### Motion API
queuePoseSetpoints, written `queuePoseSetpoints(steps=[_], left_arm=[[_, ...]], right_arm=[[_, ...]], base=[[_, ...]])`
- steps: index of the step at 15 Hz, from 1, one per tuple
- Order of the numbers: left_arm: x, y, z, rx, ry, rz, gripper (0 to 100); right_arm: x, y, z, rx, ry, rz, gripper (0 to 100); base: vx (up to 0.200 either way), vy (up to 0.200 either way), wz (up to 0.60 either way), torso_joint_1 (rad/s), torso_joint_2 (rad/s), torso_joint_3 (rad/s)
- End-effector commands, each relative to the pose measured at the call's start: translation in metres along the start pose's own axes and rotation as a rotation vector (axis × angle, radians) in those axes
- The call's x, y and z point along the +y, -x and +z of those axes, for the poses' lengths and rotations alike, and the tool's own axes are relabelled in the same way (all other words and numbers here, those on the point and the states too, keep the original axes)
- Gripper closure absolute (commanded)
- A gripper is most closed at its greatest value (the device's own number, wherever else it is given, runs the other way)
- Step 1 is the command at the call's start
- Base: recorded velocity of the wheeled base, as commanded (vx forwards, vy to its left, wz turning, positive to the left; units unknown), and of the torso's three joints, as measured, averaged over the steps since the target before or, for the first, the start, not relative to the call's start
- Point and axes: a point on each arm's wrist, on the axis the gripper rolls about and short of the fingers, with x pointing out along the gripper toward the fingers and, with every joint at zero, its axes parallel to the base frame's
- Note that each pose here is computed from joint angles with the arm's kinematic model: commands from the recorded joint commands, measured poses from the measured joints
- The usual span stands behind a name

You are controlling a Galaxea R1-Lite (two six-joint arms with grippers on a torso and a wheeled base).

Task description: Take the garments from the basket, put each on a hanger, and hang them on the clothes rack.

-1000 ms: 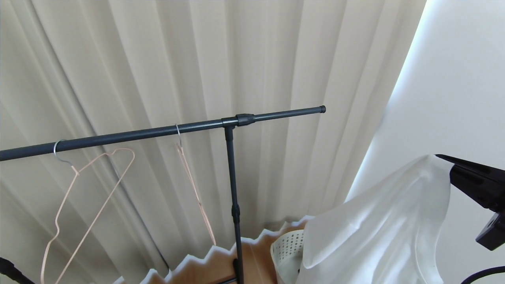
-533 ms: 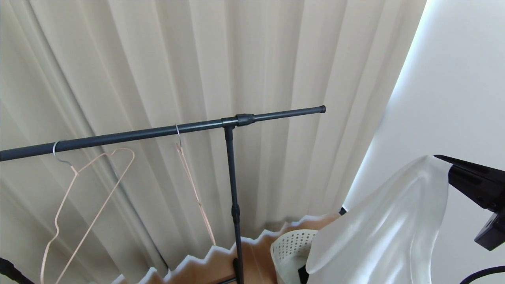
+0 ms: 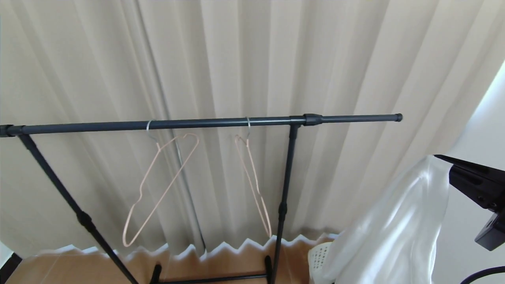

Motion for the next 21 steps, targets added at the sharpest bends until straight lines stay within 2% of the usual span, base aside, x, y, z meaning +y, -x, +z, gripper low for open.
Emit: queuePoseSetpoints(steps=[1, 6, 12, 21], left_arm=[[0.0, 0.0, 0.0001, 0.0, 0.0, 0.0, 0], [0.0, 0.0, 0.0001, 0.0, 0.0, 0.0, 0], [0.0, 0.0, 0.0001, 0.0, 0.002, -0.001, 0], [0.0, 0.0002, 0.0005, -0.002, 0.001, -0.001, 0]], right_arm=[[0.0001, -0.0005, -0.0003, 0.002, 0.001, 0.001, 100], [0.0001, -0.0002, -0.0001, 0.0, 0.001, 0.002, 100], [0.0001, -0.0002, -0.0001, 0.0, 0.001, 0.002, 100], [0.0003, -0.0001, -0.0005, 0.002, 0.001, 0.002, 100]], base=[[0.0, 0.0, 0.0, 0.0, 0.0, 0.0], [0.0, 0.0, 0.0, 0.0, 0.0, 0.0], [-0.2, 0.0, 0.0, -0.001, 0.0, 0.002], [0.0, 0.2, 0.0, 0.001, 0.0, 0.003]])
